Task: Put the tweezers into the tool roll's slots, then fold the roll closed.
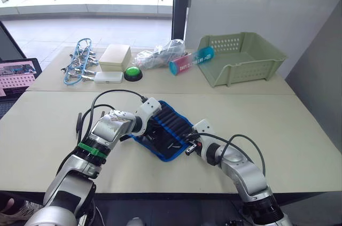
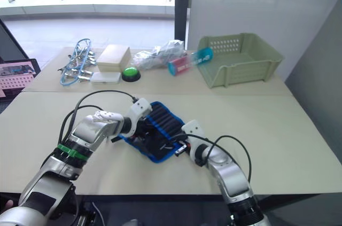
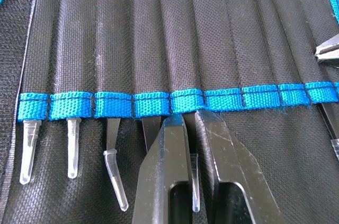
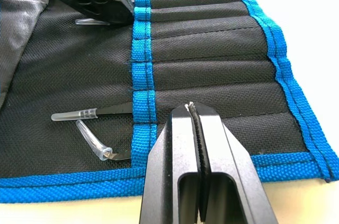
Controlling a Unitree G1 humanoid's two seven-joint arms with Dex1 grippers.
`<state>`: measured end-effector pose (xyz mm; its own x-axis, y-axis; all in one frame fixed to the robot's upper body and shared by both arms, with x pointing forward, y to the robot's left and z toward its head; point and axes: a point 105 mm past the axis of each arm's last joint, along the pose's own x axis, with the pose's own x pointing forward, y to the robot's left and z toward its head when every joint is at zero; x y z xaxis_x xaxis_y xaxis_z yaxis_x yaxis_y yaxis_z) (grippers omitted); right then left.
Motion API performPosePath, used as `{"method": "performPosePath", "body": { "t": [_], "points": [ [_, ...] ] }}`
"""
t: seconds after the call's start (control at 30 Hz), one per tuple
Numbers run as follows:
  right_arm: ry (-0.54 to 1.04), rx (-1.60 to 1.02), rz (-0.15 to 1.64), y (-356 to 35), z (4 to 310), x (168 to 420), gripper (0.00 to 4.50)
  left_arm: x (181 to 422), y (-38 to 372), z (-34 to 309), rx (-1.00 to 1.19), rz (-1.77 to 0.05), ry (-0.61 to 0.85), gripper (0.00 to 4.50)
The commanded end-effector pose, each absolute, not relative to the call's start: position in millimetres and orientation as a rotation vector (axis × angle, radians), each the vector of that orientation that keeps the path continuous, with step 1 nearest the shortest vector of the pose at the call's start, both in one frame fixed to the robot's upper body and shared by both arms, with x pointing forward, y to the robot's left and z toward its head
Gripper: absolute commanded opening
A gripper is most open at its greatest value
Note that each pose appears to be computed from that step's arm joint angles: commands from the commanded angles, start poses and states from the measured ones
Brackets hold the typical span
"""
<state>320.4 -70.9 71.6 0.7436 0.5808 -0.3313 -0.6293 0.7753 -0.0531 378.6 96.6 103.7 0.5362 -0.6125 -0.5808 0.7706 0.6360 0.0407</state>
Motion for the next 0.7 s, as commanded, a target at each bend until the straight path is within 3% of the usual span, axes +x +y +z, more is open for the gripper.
{"method": "performPosePath", "body": {
  "t": [0.03,0.07,0.27,0.5,0.6,0.7],
  "points": [
    [0.477,-0.179,0.659,-76,33,308,0.0,382,100,99,0.325,-0.817,0.561,0.05],
    [0.477,-0.179,0.658,-76,33,308,0.0,381,100,101,0.322,-0.818,0.557,0.05],
    [0.472,-0.178,0.659,-74,34,309,0.0,370,109,130,0.258,-0.823,0.519,2.08],
    [0.468,-0.174,0.661,-73,34,310,0.0,336,138,201,0.012,-0.807,0.397,4.41],
    [0.465,-0.173,0.666,-72,34,310,0.0,321,173,214,-0.053,-0.717,0.299,4.49],
    [0.458,-0.171,0.672,-71,36,312,0.0,310,232,227,-0.013,-0.457,0.043,4.49]
  ]
}}
